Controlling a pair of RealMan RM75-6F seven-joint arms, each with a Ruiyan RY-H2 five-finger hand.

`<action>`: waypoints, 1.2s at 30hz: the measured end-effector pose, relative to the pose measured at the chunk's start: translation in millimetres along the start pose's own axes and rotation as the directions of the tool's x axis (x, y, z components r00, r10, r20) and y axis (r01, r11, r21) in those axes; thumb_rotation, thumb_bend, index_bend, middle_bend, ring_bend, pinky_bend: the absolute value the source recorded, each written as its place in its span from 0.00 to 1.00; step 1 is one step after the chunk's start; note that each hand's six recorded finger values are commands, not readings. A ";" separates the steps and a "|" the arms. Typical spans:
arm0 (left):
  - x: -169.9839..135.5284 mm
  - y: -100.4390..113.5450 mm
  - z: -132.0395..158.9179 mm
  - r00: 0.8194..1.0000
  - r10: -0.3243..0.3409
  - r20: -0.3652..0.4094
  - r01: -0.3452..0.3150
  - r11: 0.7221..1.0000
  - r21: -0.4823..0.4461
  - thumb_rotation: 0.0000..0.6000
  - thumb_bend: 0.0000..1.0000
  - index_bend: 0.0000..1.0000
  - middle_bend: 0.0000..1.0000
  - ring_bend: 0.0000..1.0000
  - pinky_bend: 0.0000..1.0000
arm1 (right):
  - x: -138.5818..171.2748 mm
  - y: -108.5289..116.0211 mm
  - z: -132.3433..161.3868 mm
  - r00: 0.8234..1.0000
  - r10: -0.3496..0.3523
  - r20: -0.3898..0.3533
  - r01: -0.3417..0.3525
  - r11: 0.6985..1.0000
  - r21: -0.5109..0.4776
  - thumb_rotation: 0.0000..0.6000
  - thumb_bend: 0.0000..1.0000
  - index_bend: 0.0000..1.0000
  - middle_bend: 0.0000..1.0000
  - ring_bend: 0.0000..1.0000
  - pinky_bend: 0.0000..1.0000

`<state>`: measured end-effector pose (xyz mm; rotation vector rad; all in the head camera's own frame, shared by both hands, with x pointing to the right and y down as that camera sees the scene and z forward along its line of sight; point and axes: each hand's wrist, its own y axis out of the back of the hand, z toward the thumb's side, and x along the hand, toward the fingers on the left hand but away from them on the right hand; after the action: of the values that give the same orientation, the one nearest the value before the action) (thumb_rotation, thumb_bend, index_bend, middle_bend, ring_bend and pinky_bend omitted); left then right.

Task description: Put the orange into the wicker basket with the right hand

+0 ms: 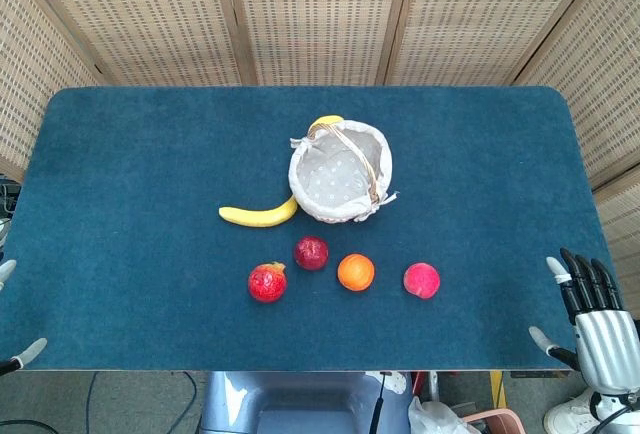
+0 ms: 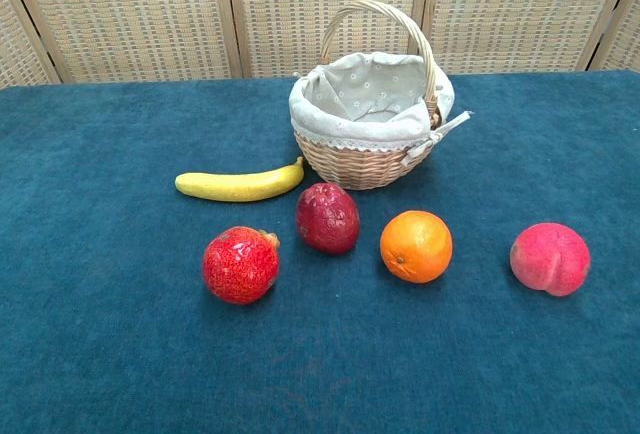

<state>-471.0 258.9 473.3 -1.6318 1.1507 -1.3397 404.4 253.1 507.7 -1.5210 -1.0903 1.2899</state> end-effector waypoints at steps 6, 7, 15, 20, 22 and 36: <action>1.9 0.9 -1.5 1.000 0.002 -0.006 -0.002 1.000 0.000 1.00 0.00 0.00 0.00 0.00 0.00 | -2.9 -3.5 6.0 1.000 0.013 -0.019 -0.013 1.000 -0.003 1.00 0.00 0.00 0.00 0.00 0.00; 2.8 0.8 -1.6 1.000 0.001 -0.007 -0.001 1.000 -0.001 1.00 0.00 0.00 0.00 0.00 0.00 | -4.8 -5.1 9.0 0.999 0.020 -0.034 -0.020 1.000 -0.006 1.00 0.00 0.00 0.00 0.00 0.00; 13.7 -6.1 -0.7 1.000 -0.023 -0.019 0.024 1.000 0.014 1.00 0.00 0.00 0.00 0.00 0.00 | -53.5 -40.9 60.5 0.941 0.197 -0.276 -0.215 0.976 -0.034 1.00 0.00 0.00 0.00 0.00 0.00; 22.1 -10.3 -4.6 0.998 -0.036 -0.046 0.037 0.999 0.024 1.00 0.00 0.00 0.00 0.00 0.00 | -87.9 -80.4 101.7 0.849 0.358 -0.390 -0.360 0.930 0.070 1.00 0.00 0.04 0.01 0.00 0.00; 24.9 -12.3 -5.9 0.998 -0.043 -0.054 0.044 0.999 0.027 1.00 0.00 0.00 0.00 0.00 0.00 | -99.2 -93.9 119.7 0.818 0.394 -0.419 -0.384 0.916 0.113 1.00 0.00 0.05 0.01 0.00 0.00; 35.1 -17.5 -9.6 0.995 -0.063 -0.077 0.065 0.997 0.030 1.00 0.00 0.00 0.00 0.00 0.00 | -145.1 -158.0 190.4 0.771 0.498 -0.397 -0.448 0.867 0.218 1.00 0.00 0.13 0.07 0.00 0.00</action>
<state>-475.0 232.0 503.2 -1.6194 1.1232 -1.4647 187.4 167.7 674.8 -1.9571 -0.3345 1.2065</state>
